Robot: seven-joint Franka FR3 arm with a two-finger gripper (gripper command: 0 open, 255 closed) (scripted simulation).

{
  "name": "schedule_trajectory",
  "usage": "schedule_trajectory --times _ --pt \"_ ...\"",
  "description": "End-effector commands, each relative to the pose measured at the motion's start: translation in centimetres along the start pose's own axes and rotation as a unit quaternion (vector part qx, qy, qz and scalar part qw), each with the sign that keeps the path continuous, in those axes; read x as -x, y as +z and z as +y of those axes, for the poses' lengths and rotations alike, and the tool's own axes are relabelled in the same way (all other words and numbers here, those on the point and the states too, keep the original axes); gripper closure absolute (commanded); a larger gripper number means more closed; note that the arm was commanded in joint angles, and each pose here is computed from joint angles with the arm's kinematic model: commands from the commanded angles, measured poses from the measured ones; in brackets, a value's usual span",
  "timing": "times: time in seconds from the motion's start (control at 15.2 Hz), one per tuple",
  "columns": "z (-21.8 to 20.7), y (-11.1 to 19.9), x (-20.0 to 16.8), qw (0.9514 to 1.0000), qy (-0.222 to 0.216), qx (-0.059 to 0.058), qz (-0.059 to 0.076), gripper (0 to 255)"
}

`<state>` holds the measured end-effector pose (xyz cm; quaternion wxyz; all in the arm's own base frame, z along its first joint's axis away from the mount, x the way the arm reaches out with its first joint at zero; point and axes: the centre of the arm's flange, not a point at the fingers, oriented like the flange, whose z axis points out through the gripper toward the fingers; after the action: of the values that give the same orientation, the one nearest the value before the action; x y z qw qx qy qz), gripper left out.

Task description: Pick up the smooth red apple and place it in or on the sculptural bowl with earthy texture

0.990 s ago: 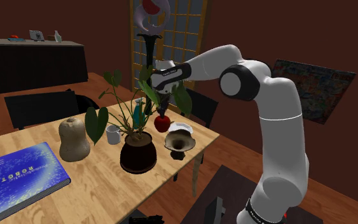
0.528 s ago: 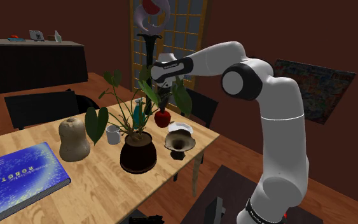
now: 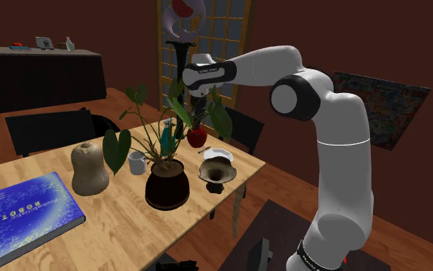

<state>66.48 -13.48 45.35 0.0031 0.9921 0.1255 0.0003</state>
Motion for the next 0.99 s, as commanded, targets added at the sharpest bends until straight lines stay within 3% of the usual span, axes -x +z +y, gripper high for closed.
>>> schedule_trajectory --times 0.0,0.46,0.92 --pt "0.1 -1.1 0.1 1.0000 0.000 0.000 0.000 255" --pt "0.2 -4.8 0.1 1.0000 0.000 0.000 0.000 255" --pt "-2.2 -8.2 8.3 1.0000 0.000 0.000 0.000 255"
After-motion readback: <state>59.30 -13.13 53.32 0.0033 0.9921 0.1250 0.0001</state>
